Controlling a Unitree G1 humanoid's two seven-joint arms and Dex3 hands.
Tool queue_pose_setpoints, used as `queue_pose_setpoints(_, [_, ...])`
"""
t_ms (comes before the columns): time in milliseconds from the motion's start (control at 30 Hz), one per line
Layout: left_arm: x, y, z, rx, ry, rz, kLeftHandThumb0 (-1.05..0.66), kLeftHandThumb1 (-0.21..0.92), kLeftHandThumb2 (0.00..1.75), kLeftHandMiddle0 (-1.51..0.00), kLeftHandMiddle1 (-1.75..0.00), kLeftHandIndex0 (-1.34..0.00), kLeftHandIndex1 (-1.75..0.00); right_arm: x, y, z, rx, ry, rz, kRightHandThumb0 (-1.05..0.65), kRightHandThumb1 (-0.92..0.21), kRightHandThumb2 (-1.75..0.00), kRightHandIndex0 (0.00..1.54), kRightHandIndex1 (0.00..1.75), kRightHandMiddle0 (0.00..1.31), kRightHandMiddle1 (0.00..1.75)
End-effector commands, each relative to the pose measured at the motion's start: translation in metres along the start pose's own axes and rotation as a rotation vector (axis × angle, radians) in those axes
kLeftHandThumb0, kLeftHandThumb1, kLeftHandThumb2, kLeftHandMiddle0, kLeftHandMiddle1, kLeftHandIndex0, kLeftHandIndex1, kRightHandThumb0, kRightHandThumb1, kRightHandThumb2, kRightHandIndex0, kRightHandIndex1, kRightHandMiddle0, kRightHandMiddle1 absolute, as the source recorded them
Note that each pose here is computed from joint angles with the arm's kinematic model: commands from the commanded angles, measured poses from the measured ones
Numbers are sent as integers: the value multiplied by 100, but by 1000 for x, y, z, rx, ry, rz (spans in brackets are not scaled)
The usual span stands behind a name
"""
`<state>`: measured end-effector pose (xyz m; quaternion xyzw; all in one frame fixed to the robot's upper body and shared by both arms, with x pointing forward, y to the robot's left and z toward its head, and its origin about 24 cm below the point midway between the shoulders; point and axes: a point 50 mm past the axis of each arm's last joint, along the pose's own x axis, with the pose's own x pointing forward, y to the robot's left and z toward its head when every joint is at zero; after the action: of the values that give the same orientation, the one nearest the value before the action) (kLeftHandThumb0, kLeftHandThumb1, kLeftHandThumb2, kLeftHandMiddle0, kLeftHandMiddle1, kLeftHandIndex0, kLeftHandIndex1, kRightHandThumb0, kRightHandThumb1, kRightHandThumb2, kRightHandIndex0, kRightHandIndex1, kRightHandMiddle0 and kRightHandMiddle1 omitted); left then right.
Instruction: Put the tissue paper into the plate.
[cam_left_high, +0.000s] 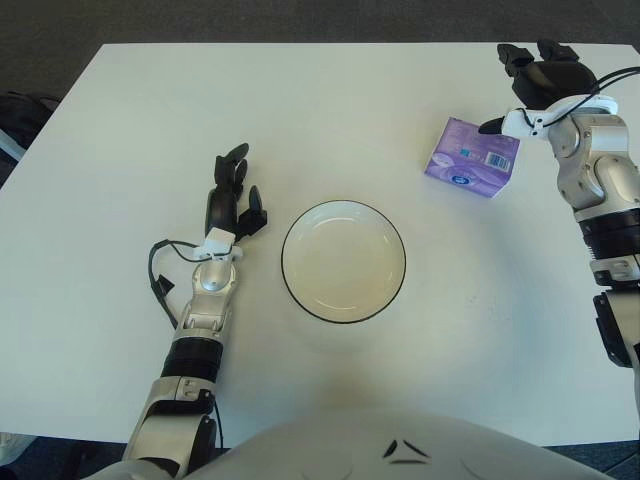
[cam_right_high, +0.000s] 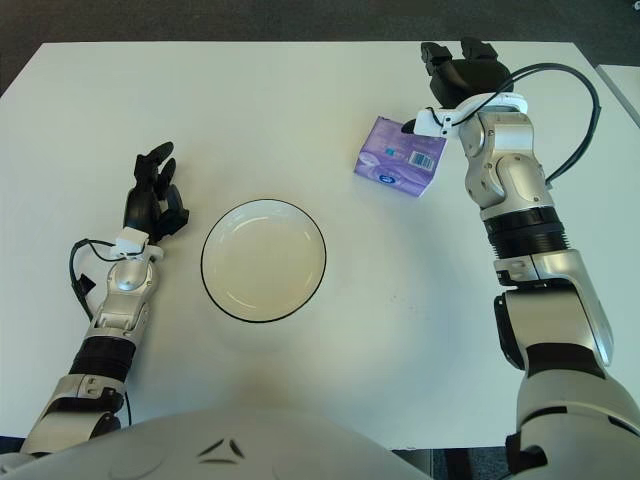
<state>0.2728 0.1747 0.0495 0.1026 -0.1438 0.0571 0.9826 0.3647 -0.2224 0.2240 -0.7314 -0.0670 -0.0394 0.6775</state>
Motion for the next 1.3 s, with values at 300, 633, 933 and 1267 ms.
queue_pose_setpoints(300, [-33,-9,-35,-2,181,-31,-71,92,87,-38,0,0,-78,1,20,5,10,-19,57,-105,-92,-27,0,0,0,0])
queue_pose_setpoints(633, [-34,-9,-34,6,180,-33,-71,92,88,-38,0,0,-77,7,38,8,6,-22,106,-105,-92,-26,0,0,0,0])
queue_pose_setpoints(933, [-34,-9,-33,4,175,-32,-71,92,88,-38,0,0,-77,10,50,9,21,-31,130,-105,-92,-26,0,0,0,0])
queue_pose_setpoints(1267, [-35,-9,-32,-2,171,-32,-71,92,87,-38,0,0,-77,10,59,11,40,-36,151,-105,-92,-24,0,0,0,0])
